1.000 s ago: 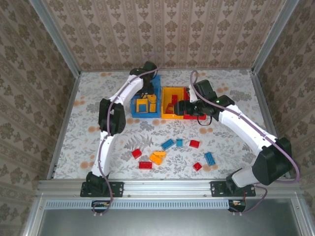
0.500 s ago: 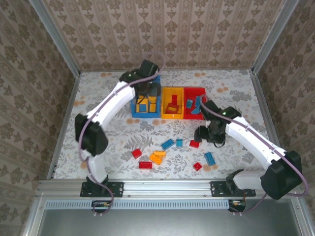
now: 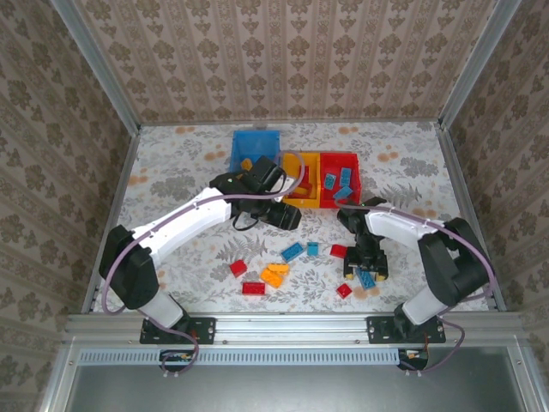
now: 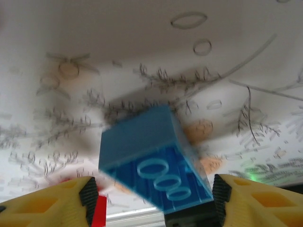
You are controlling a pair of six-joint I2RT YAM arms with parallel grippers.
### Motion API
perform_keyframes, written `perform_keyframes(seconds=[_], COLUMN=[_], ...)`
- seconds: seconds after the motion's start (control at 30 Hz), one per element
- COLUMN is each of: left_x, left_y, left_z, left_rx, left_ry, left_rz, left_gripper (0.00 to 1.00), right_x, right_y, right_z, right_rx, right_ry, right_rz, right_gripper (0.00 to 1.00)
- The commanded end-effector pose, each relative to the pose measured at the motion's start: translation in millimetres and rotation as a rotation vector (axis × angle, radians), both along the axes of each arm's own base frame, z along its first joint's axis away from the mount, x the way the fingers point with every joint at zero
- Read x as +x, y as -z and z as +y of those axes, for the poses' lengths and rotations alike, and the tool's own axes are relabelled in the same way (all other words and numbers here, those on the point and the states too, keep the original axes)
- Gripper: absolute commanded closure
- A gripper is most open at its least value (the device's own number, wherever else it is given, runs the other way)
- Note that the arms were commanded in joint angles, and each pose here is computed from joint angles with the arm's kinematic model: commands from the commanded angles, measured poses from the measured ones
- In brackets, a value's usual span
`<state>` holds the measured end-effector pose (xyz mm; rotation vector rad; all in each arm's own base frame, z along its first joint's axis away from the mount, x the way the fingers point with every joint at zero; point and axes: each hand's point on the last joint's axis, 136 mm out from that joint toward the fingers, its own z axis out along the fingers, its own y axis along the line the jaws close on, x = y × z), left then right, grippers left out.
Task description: Sort the legos into containers by color
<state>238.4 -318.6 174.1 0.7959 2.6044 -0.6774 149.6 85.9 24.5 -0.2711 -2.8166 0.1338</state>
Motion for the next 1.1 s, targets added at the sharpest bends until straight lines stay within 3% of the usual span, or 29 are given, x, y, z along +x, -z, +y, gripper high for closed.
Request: perform_keyframes(seconds=[0.0, 0.17, 0.27, 0.33, 0.43, 0.6, 0.87, 1.07], left_x=[-3.7, -5.8, -3.9, -1.1, 4.4, 19.7, 42.7, 39.8], left_y=[-35.6, -40.5, -41.5, -45.3, -54.0, -58.6, -60.9, -32.4], left_z=[-3.0, -1.4, -1.0, -0.8, 0.0, -5.5, -14.1, 1.8], left_rx=[-0.095, -0.114, -0.114, -0.116, -0.129, -0.144, -0.162, -0.056], left_ry=[0.032, 0.019, 0.007, -0.004, -0.031, -0.077, -0.123, -0.137], left_rz=[-0.065, -0.065, -0.070, -0.082, -0.104, -0.111, -0.125, -0.097], left_gripper=[0.34, 0.34, 0.35, 0.35, 0.35, 0.34, 0.34, 0.33], right_x=[12.5, 20.2, 23.2, 34.4, 63.6, 142.3, 271.8, 300.4], right_y=[11.7, 17.9, 20.2, 9.3, -27.1, -72.8, -79.2, -57.8], right_z=[-5.3, -4.4, -3.5, -2.6, -4.2, 8.7, 16.9, 12.7], right_rx=[-0.023, -0.025, -0.020, -0.020, -0.035, 0.002, 0.038, 0.021], right_ry=[0.010, -0.019, -0.018, -0.018, -0.015, 0.033, 0.137, 0.183], right_rz=[-0.022, -0.015, -0.034, -0.098, -0.250, -0.443, -0.566, -0.521], right_gripper=[0.36, 0.48, 0.66, 0.75, 0.80, 0.82, 0.81, 0.69])
